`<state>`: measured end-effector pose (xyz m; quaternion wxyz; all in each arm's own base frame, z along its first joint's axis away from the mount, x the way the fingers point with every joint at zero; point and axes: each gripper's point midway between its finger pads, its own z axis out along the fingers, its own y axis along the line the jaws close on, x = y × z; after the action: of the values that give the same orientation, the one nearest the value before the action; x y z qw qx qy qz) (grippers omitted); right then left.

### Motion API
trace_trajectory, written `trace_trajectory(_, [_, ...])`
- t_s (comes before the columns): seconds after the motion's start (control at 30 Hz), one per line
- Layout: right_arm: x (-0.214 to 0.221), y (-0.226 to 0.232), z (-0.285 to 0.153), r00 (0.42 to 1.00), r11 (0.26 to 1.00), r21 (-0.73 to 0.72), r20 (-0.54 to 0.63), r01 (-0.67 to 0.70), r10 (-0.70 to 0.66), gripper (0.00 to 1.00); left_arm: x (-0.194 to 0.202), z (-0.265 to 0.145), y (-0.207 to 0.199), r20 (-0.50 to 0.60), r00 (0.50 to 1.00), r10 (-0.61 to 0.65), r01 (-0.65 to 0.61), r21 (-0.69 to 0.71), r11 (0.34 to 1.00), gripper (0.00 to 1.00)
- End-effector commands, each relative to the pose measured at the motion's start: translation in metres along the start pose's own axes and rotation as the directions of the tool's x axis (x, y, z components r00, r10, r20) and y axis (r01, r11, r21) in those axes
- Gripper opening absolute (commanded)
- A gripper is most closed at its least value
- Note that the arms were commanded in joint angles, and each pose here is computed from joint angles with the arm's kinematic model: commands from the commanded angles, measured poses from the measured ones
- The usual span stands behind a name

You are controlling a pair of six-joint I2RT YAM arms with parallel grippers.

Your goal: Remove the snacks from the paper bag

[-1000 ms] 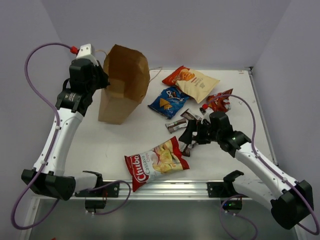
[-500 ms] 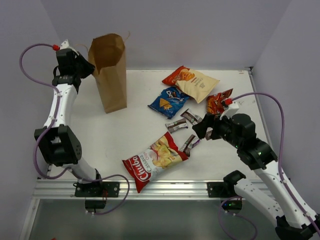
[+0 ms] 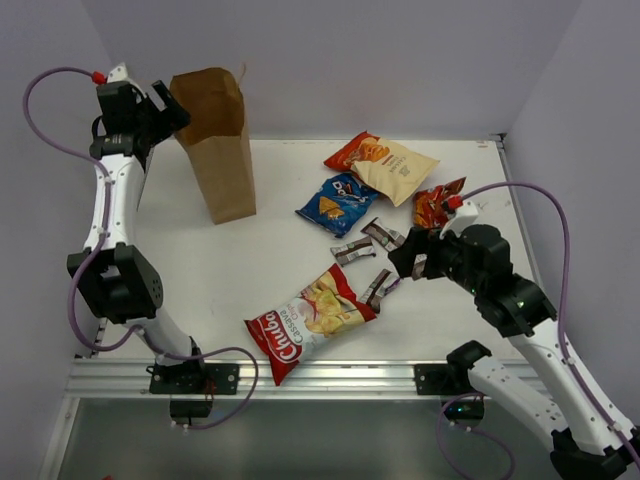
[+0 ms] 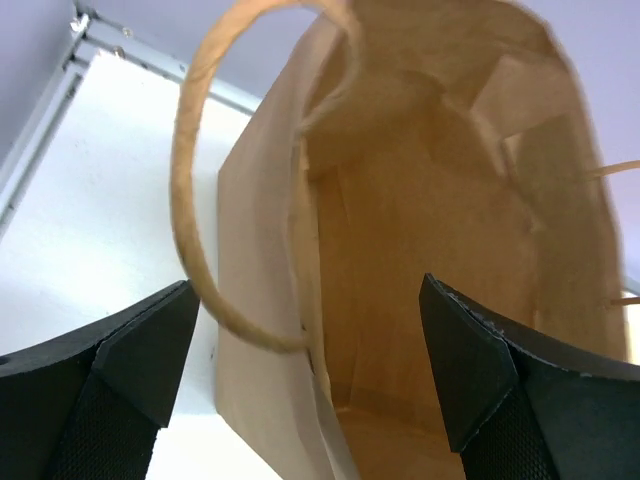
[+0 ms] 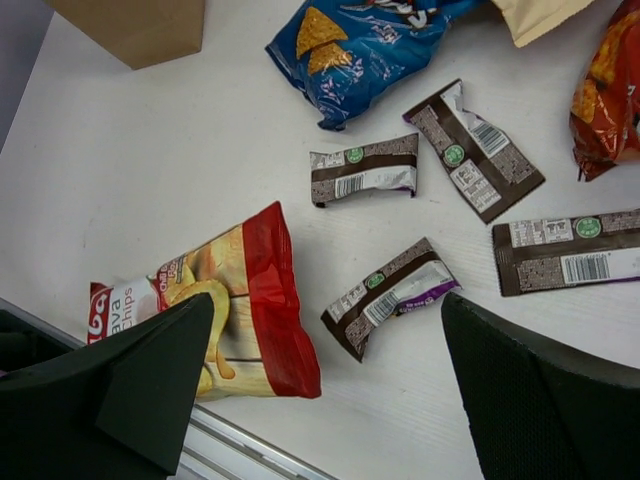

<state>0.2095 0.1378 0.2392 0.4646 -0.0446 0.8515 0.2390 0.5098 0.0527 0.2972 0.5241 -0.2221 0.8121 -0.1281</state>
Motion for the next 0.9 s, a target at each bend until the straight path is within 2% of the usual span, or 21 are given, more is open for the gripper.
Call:
trace_trajectory(0.0, [-0.032,0.001,-0.015,0.995,0.999,0.027,0.091,0.04,-0.043,0.99,-0.046,-0.039,-0.018,0.103,0.993,0.054,-0.056,0.01,0.998,1.0])
trace_trajectory(0.23, [-0.068,-0.005,-0.042,0.979,0.991,0.114,0.182,0.077,-0.097,0.99,-0.062,-0.095,-0.03,0.152,0.982,0.109,-0.112,0.007,0.994,1.0])
trace_trajectory(0.33, [-0.097,-0.015,-0.07,0.954,0.979,0.201,0.283,0.04,-0.097,0.99,-0.053,-0.135,-0.032,0.152,0.978,0.144,-0.147,0.008,0.989,1.0])
trace_trajectory(0.47, [-0.142,-0.015,-0.125,0.888,0.965,0.258,0.43,0.05,-0.161,0.99,-0.03,-0.192,-0.032,0.175,0.963,0.203,-0.21,0.022,0.977,1.0])
trace_trajectory(0.57, [-0.159,-0.018,-0.162,0.831,0.954,0.293,0.512,0.067,-0.216,0.99,-0.007,-0.237,-0.037,0.231,0.94,0.251,-0.267,0.043,0.963,1.0])
trace_trajectory(0.7, [-0.168,-0.026,-0.212,0.738,0.941,0.335,0.621,0.052,-0.262,0.99,0.016,-0.295,-0.041,0.336,0.891,0.307,-0.346,0.06,0.936,1.0])
trace_trajectory(0.8, [-0.165,-0.036,-0.237,0.698,0.929,0.369,0.659,0.023,-0.279,0.99,0.022,-0.325,-0.04,0.389,0.865,0.318,-0.368,0.06,0.928,1.0])
trace_trajectory(0.87, [-0.161,-0.042,-0.247,0.682,0.923,0.384,0.673,0.008,-0.286,0.99,0.03,-0.332,-0.037,0.382,0.863,0.33,-0.377,0.054,0.924,1.0])
